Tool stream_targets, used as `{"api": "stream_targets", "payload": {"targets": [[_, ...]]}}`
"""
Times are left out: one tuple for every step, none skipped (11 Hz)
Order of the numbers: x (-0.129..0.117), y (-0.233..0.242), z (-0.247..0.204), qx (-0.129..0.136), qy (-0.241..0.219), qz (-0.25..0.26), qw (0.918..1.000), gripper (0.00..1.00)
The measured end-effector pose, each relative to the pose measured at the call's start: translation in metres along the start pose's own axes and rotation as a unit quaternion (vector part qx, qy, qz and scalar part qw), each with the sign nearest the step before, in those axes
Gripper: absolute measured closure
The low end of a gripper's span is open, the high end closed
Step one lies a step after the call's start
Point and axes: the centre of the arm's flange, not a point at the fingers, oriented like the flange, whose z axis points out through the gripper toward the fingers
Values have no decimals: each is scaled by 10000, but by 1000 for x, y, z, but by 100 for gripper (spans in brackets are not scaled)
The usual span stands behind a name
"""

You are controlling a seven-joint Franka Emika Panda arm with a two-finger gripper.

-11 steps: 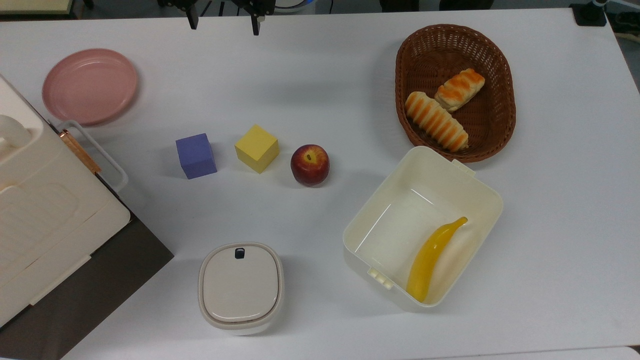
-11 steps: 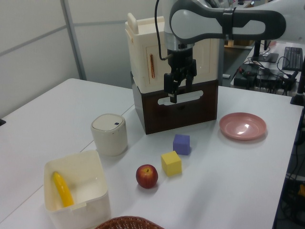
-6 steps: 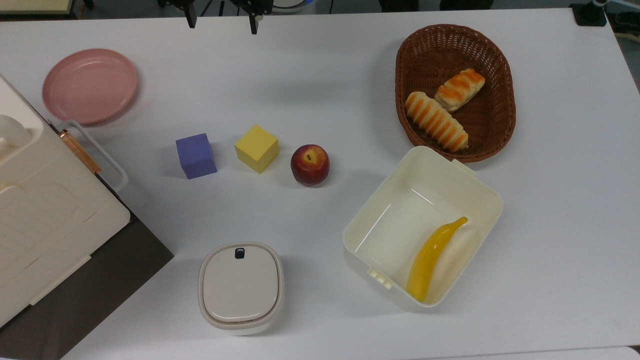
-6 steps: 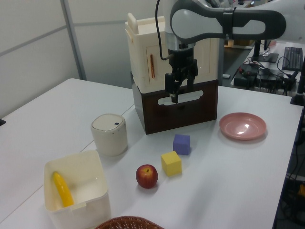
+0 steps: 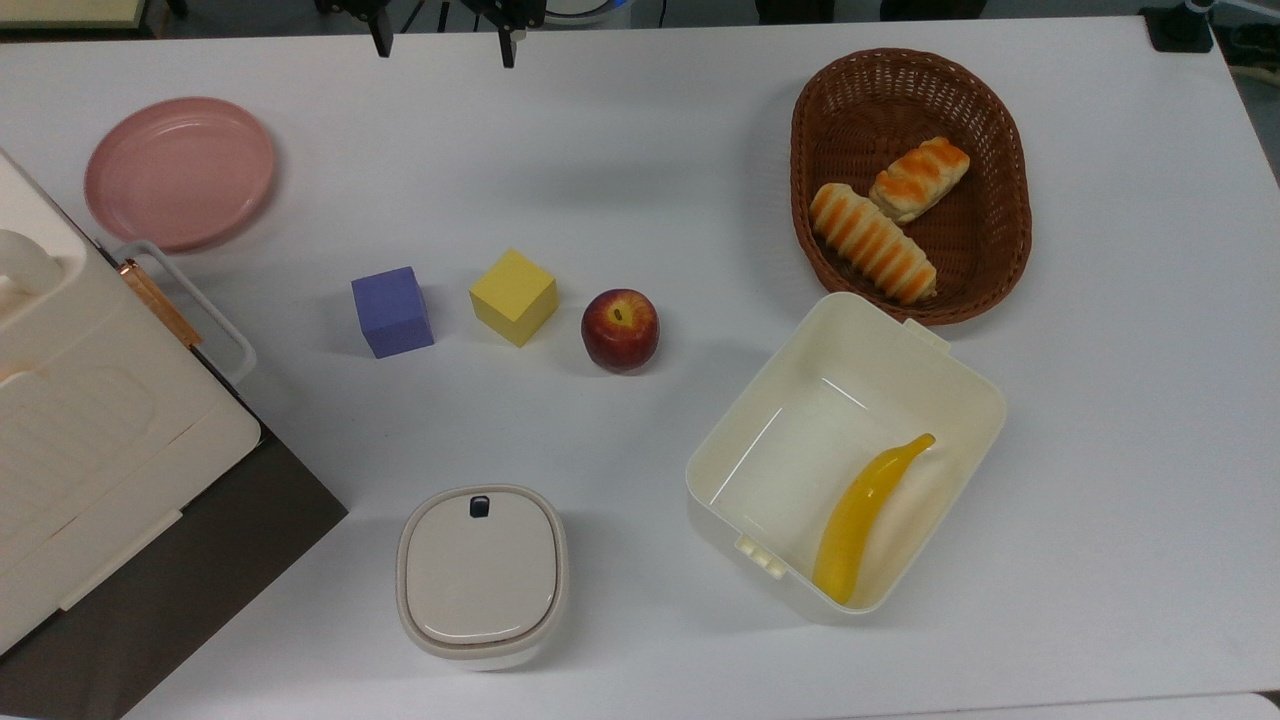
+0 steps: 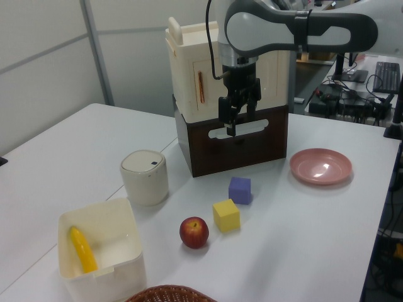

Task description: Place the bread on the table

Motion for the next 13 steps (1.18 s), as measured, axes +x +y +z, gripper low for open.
{"api": "stream_targets", "payload": {"targets": [[0, 0, 1, 0, -5, -11, 10000, 0], [1, 0, 1, 0, -13, -46, 10000, 0], [1, 0, 3, 0, -23, -98, 9999, 0], [2, -2, 6, 1, -50, -247, 9997, 0], [4, -5, 11, 5, -100, -443, 9990, 0], [8, -7, 17, 8, -119, -579, 9983, 0], [13, -9, 24, 10, -125, -651, 9978, 0], [18, -11, 31, 10, -117, -674, 9977, 0], [23, -12, 38, 11, -118, -789, 9968, 0], [25, -12, 44, 14, -129, -941, 9955, 0], [26, -13, 51, 17, -146, -1085, 9940, 0], [27, -13, 59, 20, -153, -1235, 9922, 0], [28, -13, 70, 20, -130, -1380, 9903, 0]]}}
